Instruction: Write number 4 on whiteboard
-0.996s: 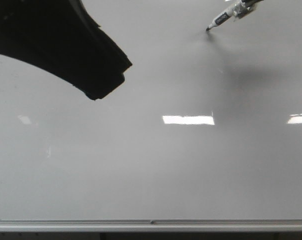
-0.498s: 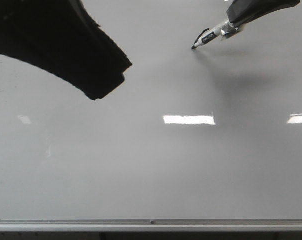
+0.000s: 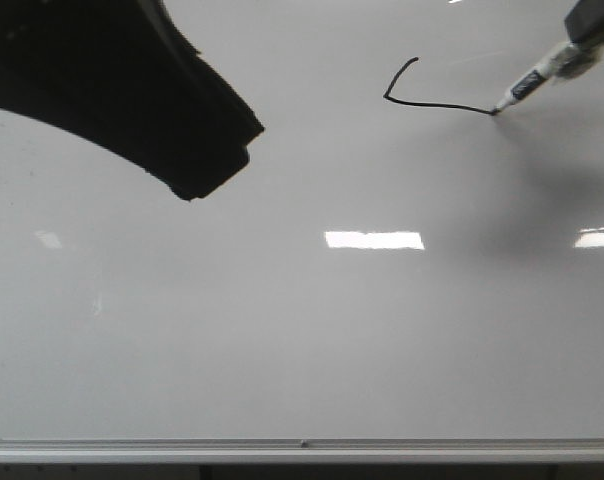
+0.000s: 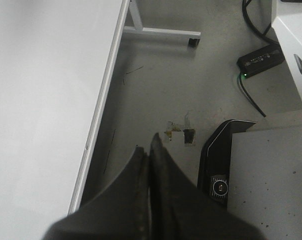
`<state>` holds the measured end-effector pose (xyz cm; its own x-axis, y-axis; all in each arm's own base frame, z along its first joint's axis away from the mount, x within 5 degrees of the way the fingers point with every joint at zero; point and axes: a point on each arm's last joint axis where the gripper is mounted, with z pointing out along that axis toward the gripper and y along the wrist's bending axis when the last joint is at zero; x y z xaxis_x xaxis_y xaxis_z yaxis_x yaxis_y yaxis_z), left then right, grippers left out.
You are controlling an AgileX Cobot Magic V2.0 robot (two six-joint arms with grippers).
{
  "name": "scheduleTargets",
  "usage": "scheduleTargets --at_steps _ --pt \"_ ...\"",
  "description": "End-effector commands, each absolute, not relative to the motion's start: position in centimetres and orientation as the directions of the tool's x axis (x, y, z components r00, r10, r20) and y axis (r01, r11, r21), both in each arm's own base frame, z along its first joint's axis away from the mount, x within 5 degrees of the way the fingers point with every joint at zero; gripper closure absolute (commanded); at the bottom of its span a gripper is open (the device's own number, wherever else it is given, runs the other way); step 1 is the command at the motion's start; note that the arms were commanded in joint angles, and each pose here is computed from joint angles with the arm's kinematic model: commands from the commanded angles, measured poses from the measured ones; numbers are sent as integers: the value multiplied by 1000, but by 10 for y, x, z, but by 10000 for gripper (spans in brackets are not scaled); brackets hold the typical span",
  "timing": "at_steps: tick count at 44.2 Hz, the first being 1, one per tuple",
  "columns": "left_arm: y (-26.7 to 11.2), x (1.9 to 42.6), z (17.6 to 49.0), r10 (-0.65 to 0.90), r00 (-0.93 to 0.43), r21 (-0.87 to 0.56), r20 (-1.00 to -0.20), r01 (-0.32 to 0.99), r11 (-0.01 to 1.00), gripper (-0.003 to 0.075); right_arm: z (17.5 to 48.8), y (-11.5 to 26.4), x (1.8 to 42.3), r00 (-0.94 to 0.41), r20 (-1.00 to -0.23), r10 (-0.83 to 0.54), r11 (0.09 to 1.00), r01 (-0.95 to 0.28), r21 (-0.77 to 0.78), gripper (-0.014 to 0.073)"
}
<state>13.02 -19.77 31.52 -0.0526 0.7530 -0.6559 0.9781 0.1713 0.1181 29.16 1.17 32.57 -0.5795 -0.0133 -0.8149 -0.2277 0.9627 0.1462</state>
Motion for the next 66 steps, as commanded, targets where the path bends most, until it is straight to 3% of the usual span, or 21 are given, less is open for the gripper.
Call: scheduleTargets --at_steps 1,12,25,41,55,66 --pt "-199 129 334 691 -43 133 -722 971 199 741 350 3 284 -489 -872 -26 975 -206 86 655" --pt "-199 129 333 692 -44 132 -721 971 199 741 381 37 261 -388 -918 -78 942 -331 60 655" --pt "-199 129 333 692 -44 132 -721 971 199 741 386 45 294 -368 -926 -80 940 -337 53 655" --pt "-199 129 333 692 -44 132 -721 971 199 741 386 43 298 -351 -934 -71 947 -318 47 655" --pt "-199 129 333 692 -44 132 -721 971 199 741 371 45 309 -408 -909 -80 942 -328 64 655" --pt "-199 129 333 692 -44 132 -721 971 199 741 314 55 308 -573 -810 -122 928 -355 112 655"
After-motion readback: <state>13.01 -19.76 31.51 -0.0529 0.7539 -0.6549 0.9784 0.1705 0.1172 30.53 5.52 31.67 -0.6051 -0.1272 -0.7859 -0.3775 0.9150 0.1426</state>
